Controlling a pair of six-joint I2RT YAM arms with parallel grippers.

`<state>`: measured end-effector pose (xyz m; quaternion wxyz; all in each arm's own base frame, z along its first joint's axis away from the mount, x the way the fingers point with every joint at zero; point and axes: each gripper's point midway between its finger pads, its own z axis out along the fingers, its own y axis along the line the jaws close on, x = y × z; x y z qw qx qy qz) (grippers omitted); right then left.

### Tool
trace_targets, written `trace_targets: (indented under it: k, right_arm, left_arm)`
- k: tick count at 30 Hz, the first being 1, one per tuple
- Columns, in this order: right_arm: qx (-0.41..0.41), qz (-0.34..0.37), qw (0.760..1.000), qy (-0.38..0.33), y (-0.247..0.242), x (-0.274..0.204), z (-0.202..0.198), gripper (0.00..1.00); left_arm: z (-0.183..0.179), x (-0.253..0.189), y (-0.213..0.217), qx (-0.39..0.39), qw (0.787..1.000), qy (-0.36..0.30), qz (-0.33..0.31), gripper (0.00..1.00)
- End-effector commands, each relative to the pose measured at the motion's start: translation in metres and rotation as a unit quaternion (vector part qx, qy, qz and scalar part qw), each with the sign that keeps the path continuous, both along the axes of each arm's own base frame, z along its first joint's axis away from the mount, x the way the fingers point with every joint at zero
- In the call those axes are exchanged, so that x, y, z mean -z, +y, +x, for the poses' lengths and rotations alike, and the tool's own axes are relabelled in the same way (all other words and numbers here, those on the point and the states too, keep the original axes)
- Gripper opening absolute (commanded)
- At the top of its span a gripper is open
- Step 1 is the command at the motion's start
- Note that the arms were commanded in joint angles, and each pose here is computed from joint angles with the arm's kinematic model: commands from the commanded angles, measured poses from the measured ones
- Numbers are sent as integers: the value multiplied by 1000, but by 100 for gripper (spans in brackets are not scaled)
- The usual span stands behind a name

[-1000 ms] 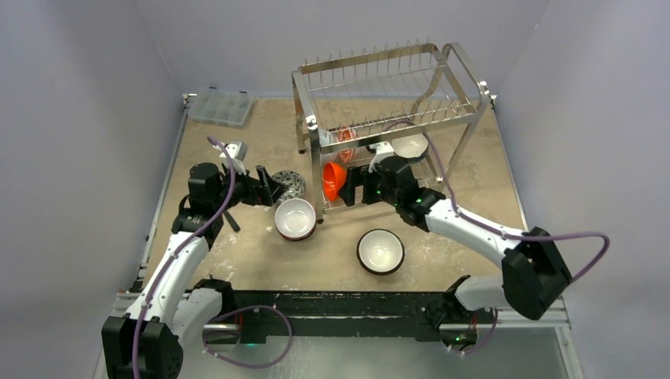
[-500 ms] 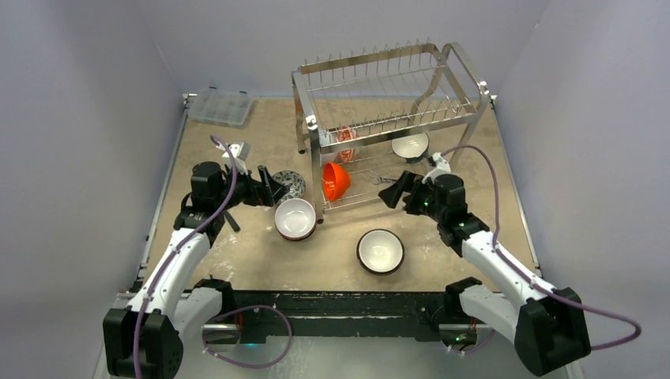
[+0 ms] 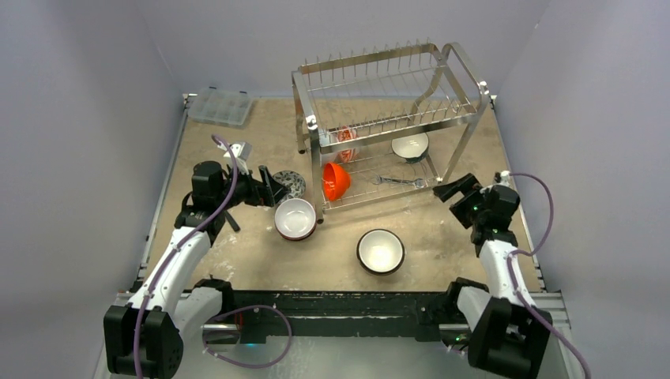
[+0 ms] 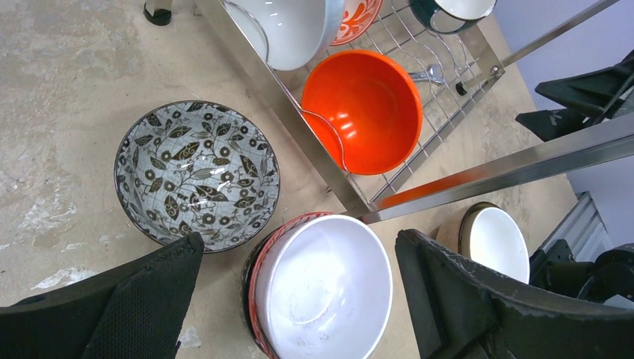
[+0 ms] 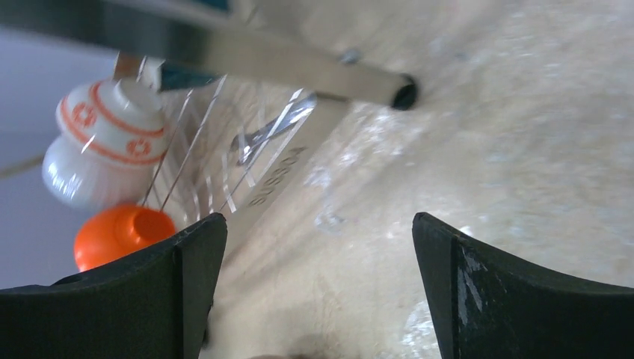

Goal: Load the bowls into the dish rack
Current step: Adjust the dish rack at the center of the board.

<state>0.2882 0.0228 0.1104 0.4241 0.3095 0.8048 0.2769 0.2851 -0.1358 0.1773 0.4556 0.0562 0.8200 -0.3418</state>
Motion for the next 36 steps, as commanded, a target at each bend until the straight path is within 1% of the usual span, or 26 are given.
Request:
trace_targets:
  k: [1,6,8,10,12,14,16,18,20,23,26,30,36]
  right_arm:
    - [27,35,999,-2,-28,1,10,95]
    - [102,7,995,-4,-79,-8,28,94]
    - [130,-3,991,-21,-98,-18,38,94]
    - [137,-4,990,-36,-108,-26,50,94]
    - [122,-5,991,-57,-111,-37,64,94]
    - [106,-13,990,-93,-114,-51,81,94]
    - [88,-2,989,-122,-113,-59,94,93]
    - [60,4,990,-126,-110,-63,109,91]
    - [13,8,992,-129,-96,-69,125,88]
    - [-50,6,990,-130,-63,-76,135,84]
    - [-88,15,988,-126,-35,-76,126,82]
    - [-127,47,984,-116,-10,-72,94,79]
    - [-171,53,977,-115,28,-82,51,80]
  left_arm:
    - [4,-14,-3,10,1000,-24,-13,98]
    - [4,-15,-4,13,999,-25,-16,98]
    - [4,-15,-5,14,999,-25,-17,98]
    - [4,-15,-5,13,999,-25,-17,98]
    - [4,-15,-5,14,999,-25,-19,98]
    - [4,-16,-6,16,999,-27,-21,98]
    - [3,-14,-7,18,999,-21,-24,98]
    - [2,-12,-8,23,999,-16,-27,97]
    - [2,-10,-9,24,999,-11,-28,96]
    - [6,-14,-10,26,999,-23,-30,96]
    - [6,-13,-10,26,999,-22,-30,95]
    - [7,-14,-9,25,999,-24,-28,95]
    - [7,-12,-10,25,999,-21,-28,95]
